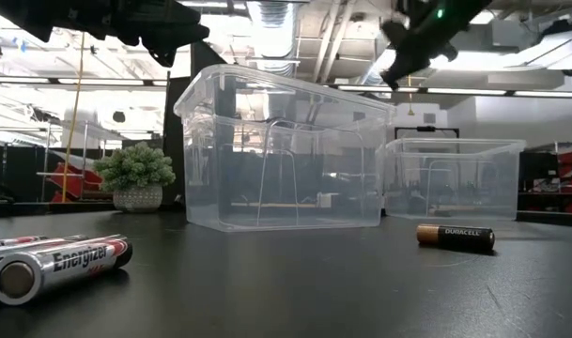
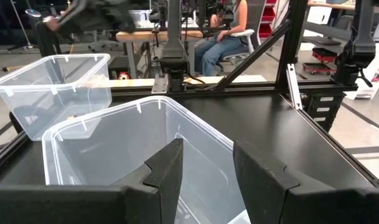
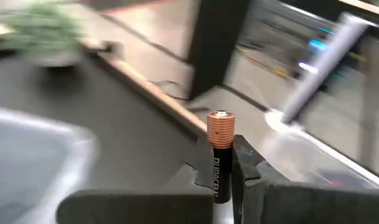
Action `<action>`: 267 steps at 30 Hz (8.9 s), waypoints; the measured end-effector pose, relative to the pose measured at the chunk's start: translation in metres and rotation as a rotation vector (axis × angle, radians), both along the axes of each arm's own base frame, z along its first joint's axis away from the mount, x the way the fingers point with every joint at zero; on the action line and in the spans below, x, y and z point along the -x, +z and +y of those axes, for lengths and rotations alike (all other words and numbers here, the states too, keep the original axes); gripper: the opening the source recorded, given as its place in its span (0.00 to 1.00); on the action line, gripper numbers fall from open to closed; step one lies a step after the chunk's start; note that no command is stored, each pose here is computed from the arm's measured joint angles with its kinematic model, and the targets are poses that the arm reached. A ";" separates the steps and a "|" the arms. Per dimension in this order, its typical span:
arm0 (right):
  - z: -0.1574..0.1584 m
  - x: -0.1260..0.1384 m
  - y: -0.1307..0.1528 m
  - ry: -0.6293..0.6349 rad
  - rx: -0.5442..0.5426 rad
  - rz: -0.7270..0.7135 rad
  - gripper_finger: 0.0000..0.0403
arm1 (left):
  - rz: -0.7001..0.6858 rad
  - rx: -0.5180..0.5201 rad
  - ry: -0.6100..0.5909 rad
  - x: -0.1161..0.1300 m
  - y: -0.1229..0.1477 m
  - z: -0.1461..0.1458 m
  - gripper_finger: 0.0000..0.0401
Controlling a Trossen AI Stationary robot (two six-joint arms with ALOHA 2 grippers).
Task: Sort batteries
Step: Put the right black battery into the top transparent bin, then put the black battery into the top transparent bin, then put the left silver battery into the bottom transparent bin
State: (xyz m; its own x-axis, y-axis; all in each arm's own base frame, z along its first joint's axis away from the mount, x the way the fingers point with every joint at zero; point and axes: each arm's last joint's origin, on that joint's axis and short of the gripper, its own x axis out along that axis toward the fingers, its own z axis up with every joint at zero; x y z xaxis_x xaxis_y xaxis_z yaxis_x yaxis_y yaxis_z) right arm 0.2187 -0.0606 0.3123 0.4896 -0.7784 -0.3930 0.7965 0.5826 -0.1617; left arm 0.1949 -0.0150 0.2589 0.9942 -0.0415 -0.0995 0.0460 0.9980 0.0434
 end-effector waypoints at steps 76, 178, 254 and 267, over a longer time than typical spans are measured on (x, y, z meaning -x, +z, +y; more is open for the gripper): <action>0.214 -0.058 -0.156 0.557 -0.589 0.305 0.54 | 0.013 0.007 0.053 0.000 -0.001 0.001 0.34; 0.119 -0.013 -0.011 0.271 0.175 0.030 0.06 | 0.027 0.015 0.036 0.001 -0.003 -0.002 0.34; 0.005 -0.017 -0.001 -0.045 0.180 0.086 0.49 | 0.143 -0.121 -0.275 -0.008 -0.028 -0.054 0.39; 0.040 -0.018 0.004 0.103 0.188 0.059 0.49 | 0.297 -0.098 -0.435 -0.024 -0.052 -0.112 0.63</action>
